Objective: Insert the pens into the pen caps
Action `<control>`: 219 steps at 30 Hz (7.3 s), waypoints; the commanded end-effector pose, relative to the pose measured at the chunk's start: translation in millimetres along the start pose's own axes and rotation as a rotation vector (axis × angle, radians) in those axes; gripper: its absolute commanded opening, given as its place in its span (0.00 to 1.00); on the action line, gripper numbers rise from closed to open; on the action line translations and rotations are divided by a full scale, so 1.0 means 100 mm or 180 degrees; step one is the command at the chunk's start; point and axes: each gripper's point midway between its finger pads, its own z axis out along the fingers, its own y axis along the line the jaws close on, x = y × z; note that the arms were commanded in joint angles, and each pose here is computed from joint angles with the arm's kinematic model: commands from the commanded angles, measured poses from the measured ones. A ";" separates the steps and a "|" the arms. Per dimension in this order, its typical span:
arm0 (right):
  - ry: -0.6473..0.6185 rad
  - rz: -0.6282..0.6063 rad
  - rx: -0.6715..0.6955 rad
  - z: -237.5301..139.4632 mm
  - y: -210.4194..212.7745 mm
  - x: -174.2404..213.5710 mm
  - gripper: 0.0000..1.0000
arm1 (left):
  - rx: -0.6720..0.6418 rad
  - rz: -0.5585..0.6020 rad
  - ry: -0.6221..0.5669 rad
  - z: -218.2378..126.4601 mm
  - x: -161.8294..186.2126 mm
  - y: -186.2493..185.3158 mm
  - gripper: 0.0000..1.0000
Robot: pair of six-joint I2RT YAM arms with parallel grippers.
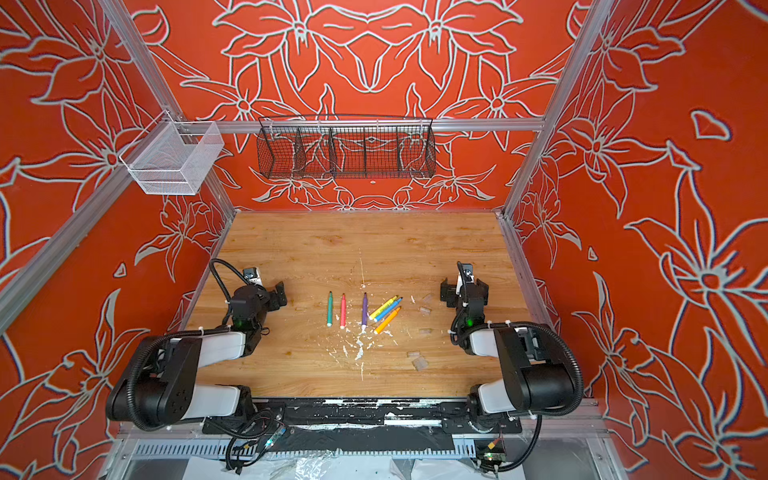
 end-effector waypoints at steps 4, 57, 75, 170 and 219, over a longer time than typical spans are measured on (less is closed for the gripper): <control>-0.0023 -0.0027 -0.0030 0.02 0.01 -0.05 0.97 | 0.0531 0.0250 0.0021 0.01 -0.05 -0.31 0.97; -0.0038 0.1809 -0.0934 -1.42 0.10 -1.05 0.98 | 0.1924 -0.1534 0.0658 -1.28 -0.80 -1.00 0.97; 0.0173 0.1705 -0.0053 -0.80 -0.17 -0.10 0.93 | 0.2876 0.0404 0.0720 -2.24 -0.27 -2.34 0.81; 0.0610 0.2107 -0.3458 -2.53 1.98 -0.85 0.60 | 0.3300 0.0505 0.1389 -2.67 0.36 -2.84 0.00; 0.0640 0.2122 -0.3360 -2.57 2.68 -0.75 0.03 | 0.3618 0.0535 0.1284 -2.81 0.39 -2.87 0.39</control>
